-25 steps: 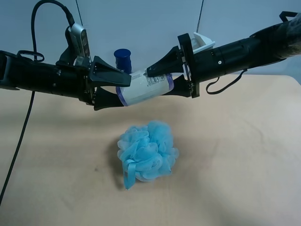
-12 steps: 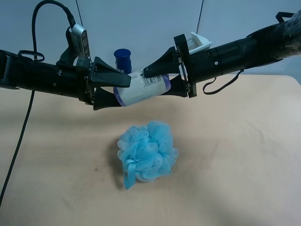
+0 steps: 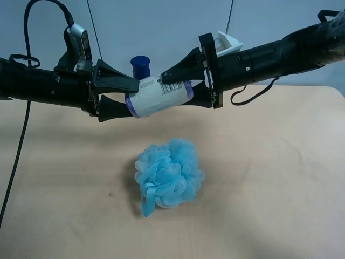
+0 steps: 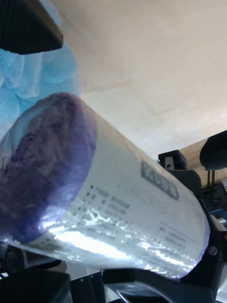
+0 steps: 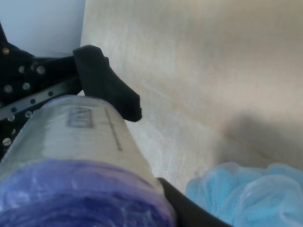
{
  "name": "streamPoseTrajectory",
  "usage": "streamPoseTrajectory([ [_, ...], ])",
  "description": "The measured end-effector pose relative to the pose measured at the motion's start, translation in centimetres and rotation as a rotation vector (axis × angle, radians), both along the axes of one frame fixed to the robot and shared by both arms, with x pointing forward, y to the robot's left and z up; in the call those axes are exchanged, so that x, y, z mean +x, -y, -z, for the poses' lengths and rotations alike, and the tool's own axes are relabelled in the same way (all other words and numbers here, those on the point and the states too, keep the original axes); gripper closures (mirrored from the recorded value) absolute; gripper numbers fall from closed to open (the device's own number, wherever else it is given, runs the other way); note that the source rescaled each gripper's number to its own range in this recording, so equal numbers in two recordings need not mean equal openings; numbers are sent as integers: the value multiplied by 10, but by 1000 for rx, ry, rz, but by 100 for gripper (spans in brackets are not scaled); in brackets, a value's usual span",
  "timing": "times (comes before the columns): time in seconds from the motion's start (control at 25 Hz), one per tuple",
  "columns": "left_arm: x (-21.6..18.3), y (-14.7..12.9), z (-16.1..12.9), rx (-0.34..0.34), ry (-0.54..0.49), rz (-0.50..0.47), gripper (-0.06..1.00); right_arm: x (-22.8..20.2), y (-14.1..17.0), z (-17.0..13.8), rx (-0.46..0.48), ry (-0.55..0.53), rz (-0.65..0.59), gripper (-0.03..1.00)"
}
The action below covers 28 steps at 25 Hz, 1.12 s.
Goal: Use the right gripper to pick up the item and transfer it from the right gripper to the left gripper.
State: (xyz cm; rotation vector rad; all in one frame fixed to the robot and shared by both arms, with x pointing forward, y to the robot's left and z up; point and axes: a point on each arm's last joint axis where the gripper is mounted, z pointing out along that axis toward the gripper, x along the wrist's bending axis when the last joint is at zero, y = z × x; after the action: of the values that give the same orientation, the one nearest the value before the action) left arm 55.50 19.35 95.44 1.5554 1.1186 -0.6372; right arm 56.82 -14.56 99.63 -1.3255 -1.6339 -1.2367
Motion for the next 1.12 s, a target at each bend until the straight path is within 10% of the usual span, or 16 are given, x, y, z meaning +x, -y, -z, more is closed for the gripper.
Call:
streamPoseTrajectory([
  [1.12,-1,22,-6,-74,-36,-19,21,1,-1,-4,24,61,2,97],
])
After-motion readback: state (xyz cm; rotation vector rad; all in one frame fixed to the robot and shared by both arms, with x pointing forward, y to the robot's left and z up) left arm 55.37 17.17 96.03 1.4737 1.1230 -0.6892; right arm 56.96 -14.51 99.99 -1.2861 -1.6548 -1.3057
